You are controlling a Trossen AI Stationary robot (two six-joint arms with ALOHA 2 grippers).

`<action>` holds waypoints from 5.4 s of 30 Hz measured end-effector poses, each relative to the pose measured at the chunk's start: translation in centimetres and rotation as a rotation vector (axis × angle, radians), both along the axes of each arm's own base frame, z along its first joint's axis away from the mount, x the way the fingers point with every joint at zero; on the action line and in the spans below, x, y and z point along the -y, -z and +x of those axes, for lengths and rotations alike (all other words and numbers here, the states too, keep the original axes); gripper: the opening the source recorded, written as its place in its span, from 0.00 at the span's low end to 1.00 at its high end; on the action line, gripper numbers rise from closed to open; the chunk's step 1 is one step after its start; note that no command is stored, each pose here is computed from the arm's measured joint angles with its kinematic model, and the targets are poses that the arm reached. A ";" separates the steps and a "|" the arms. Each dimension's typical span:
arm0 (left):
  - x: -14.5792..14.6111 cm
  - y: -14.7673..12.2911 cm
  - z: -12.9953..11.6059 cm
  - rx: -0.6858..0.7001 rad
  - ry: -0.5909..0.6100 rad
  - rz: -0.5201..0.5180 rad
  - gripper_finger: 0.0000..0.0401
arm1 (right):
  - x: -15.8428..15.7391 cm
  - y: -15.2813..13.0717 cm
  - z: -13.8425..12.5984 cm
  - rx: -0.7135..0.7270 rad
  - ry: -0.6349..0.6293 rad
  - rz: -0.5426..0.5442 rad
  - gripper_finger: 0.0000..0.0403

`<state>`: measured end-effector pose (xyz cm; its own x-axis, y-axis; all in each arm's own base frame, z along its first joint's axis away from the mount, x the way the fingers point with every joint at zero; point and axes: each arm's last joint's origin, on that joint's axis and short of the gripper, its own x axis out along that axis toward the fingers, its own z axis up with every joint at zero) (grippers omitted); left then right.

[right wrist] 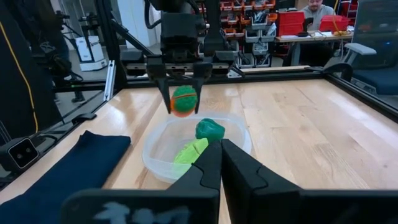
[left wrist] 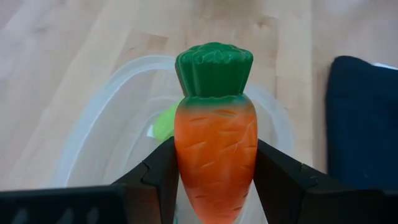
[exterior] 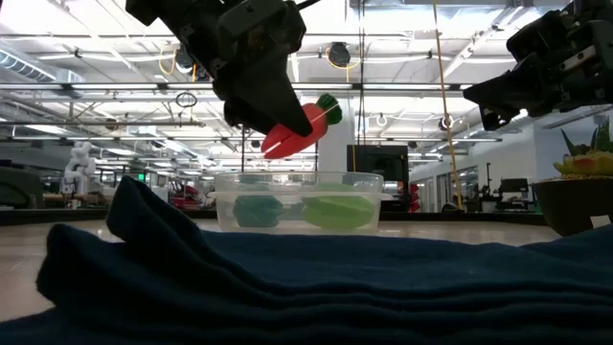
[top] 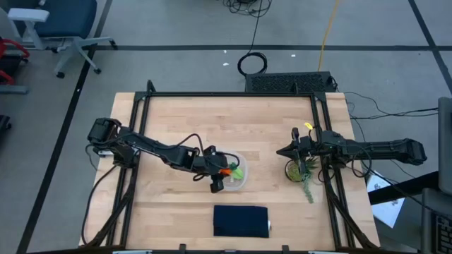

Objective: Pick and placing Produce into tupperware
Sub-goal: Put the carrot into the bin

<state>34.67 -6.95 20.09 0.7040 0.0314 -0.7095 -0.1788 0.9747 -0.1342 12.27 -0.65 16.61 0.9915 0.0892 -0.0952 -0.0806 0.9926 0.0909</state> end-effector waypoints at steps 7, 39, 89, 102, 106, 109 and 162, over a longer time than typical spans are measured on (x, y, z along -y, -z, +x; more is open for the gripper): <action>0.9 1.1 0.2 -0.005 -0.125 -0.020 0.41 | 0.0 0.0 0.0 0.000 0.000 0.000 0.00; 1.5 4.4 0.2 -0.157 0.020 0.103 0.41 | 0.0 0.0 0.0 -0.003 -0.001 -0.007 0.00; -1.6 4.4 1.0 -0.177 0.281 0.015 0.41 | 0.0 0.0 0.0 -0.004 -0.001 -0.006 0.00; -1.6 4.2 1.3 -0.137 0.268 0.004 0.41 | 0.0 0.0 0.0 -0.006 0.001 0.012 0.00; -1.6 4.2 1.3 -0.130 0.267 0.004 0.41 | 0.0 0.1 0.0 -0.006 0.001 0.012 0.00; -1.6 4.2 1.3 -0.135 0.252 -0.008 0.41 | 0.0 0.1 0.0 -0.006 0.000 0.012 0.00; -3.1 4.7 0.8 -0.218 0.281 -0.044 0.53 | 0.0 0.1 0.0 -0.005 -0.001 0.002 0.00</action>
